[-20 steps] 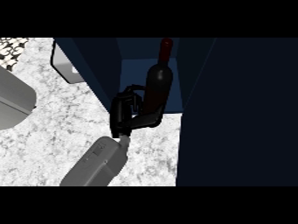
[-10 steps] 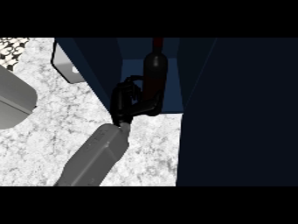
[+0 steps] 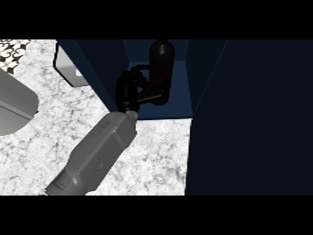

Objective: Pick up the wine, place it into the cabinet and close the cabinet

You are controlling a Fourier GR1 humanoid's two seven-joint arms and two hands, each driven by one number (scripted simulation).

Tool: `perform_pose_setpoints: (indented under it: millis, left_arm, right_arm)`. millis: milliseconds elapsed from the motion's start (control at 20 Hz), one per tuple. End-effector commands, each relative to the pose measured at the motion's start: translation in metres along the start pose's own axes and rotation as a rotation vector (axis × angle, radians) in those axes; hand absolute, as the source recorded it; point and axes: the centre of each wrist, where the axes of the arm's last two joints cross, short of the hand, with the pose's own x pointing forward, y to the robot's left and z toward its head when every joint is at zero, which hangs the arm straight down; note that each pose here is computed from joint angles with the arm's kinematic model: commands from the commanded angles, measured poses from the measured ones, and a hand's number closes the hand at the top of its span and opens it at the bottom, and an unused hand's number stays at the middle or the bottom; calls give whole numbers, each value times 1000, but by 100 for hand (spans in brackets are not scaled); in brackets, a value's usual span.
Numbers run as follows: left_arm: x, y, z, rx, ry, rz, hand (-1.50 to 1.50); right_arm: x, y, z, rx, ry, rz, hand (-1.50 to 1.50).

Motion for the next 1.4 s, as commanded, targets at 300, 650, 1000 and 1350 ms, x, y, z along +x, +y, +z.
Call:
perform_pose_setpoints:
  millis: [300, 650, 1000, 1350]
  left_arm:
    - [31, -2, -39, 55, -39, -58, 150]
    - [46, 1, -57, 169, -137, -291, 150]
    - [33, 30, -61, 203, -125, -433, -150]
    - [38, 32, -66, 229, -95, -463, -150]
  right_arm:
    - [26, 7, 26, 60, -70, -81, -150]
    - [32, 6, 23, 54, -72, -82, -150]
    - [29, 11, 26, 68, -65, -97, -150]
    - [27, 8, 19, 85, -94, -82, -150]
